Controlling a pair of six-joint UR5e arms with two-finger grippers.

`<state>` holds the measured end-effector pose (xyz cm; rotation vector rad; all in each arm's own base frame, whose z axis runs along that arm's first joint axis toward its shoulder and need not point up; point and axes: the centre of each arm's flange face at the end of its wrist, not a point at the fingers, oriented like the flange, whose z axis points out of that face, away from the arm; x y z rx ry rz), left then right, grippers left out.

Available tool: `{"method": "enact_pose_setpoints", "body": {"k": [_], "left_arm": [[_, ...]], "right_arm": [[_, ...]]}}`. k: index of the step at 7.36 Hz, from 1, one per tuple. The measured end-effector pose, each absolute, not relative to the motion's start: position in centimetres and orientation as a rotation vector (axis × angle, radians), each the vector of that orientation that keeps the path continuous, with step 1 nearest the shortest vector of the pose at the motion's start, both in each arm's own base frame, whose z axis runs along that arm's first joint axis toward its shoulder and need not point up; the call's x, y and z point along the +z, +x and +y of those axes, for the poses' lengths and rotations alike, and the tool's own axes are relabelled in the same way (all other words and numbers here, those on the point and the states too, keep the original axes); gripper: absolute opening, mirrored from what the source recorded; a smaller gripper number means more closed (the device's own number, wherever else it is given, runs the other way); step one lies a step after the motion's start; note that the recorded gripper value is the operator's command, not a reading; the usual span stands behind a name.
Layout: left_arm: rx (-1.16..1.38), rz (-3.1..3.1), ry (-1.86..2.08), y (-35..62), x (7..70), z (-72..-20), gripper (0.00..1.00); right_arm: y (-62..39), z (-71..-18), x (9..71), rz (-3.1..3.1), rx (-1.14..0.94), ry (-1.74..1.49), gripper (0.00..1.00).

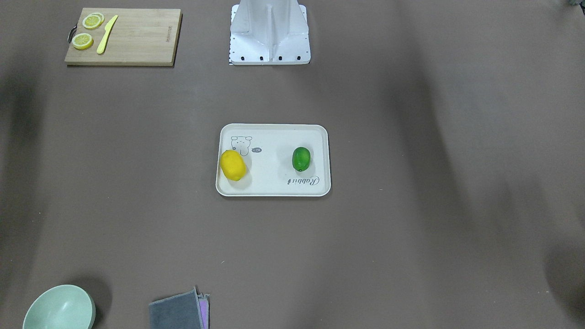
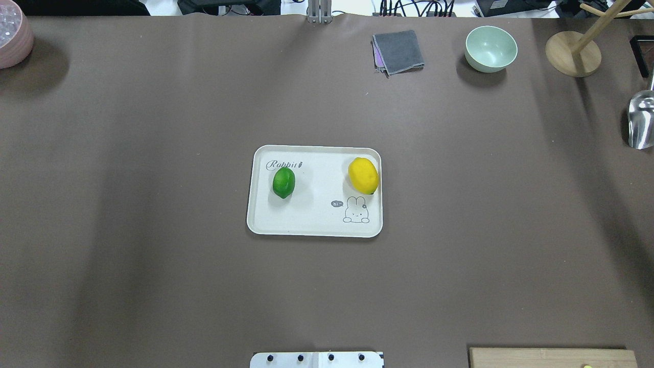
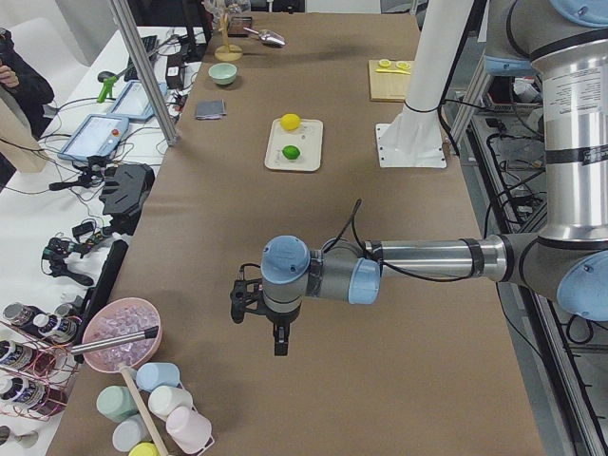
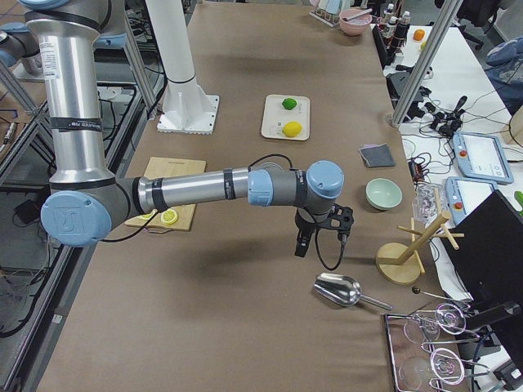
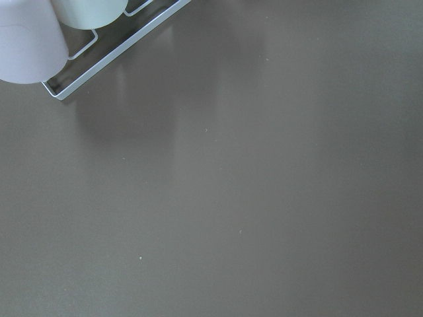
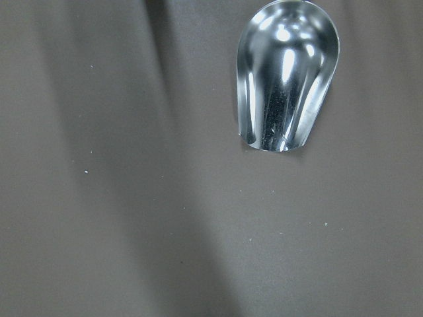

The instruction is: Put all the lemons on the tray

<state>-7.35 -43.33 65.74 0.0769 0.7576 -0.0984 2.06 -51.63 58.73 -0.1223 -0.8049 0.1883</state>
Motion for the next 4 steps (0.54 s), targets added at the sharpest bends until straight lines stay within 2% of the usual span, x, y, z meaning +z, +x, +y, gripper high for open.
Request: {"method": "enact_pose_setpoints", "body": {"k": [4], "left_arm": [[-0.103, 0.758, 0.071, -7.35, 66.06, -43.47, 0.99]], "right_arm": [[1.9, -52.0, 58.52, -0.785, 0.179, -0.148, 1.0]]}}
